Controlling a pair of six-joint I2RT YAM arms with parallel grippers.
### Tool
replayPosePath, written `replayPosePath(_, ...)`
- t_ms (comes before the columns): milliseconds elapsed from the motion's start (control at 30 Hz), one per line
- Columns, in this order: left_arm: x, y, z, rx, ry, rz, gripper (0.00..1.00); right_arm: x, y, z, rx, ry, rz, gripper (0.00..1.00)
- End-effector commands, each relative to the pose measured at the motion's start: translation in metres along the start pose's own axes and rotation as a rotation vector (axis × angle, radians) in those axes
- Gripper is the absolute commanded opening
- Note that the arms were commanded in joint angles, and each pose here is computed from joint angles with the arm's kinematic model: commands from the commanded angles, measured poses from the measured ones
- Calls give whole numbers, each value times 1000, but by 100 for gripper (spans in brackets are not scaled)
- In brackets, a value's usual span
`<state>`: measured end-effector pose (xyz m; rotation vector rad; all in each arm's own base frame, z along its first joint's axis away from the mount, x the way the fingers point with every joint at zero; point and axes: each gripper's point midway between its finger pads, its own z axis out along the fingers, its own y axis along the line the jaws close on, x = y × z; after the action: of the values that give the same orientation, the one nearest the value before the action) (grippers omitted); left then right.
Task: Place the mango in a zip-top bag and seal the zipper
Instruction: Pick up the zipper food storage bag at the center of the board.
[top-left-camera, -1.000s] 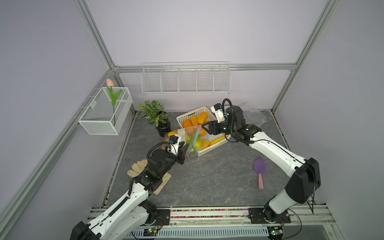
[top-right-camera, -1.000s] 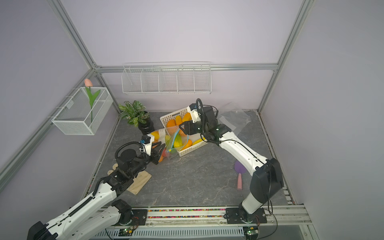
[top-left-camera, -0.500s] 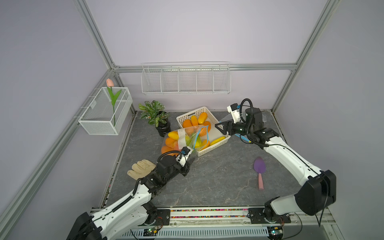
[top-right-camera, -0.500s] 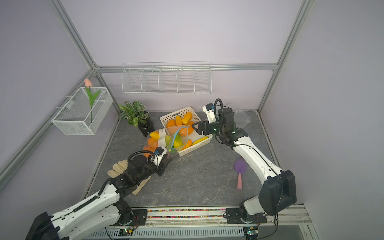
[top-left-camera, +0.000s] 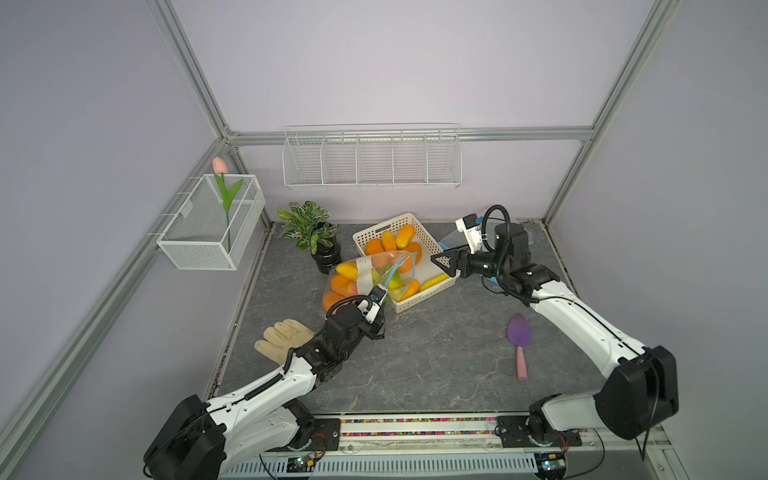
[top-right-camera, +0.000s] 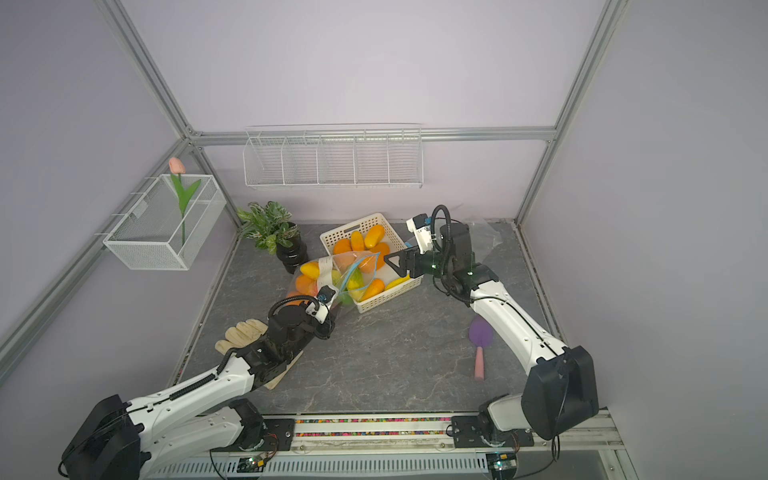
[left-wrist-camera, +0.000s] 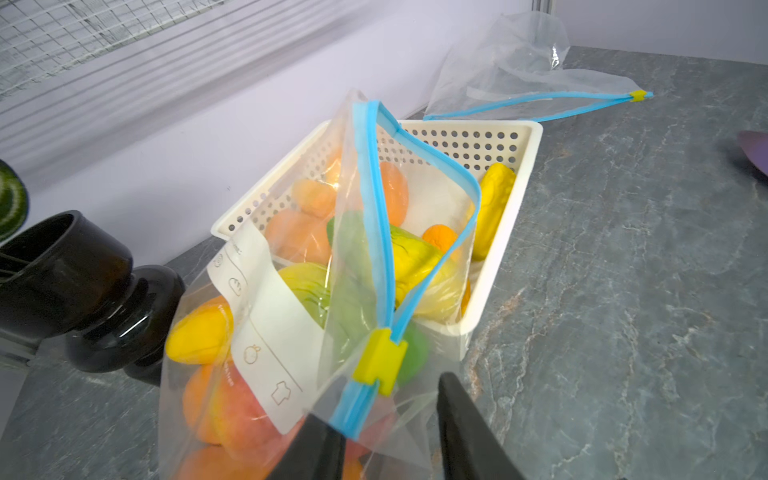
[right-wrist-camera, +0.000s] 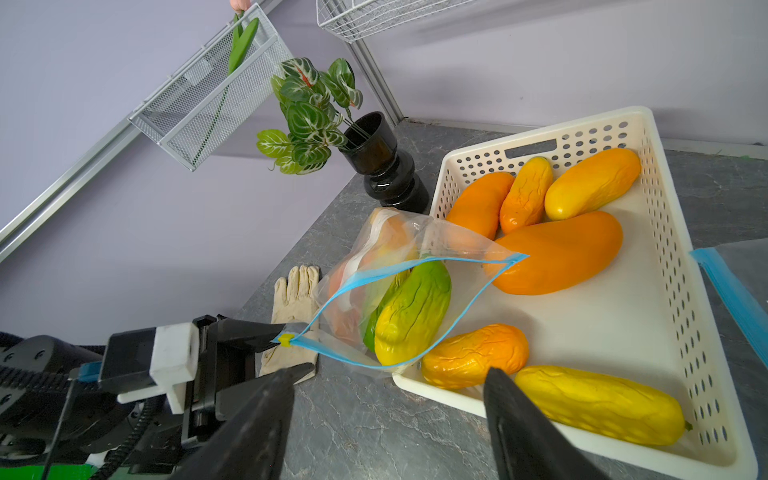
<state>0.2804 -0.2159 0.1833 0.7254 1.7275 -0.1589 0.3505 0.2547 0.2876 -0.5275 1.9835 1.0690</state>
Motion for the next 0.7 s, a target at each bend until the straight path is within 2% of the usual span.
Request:
replayPosePath(0,-21,16,-3,-79,-69,7,38,-5,7,-7,-30,-27,-45,75)
replayPosePath(100,-25,26,-15,-122,-103,-16,38,-3,7,-7,-35,-23,-43,75)
replayPosePath(200,-21,26,-20,-119,-92,-11,39,-3,7,-7,-39,-25,-44,75)
replayPosePath(667,-1,3,-4,-6,-1,11,40,-1,10,-5,-71,-21,-53,76)
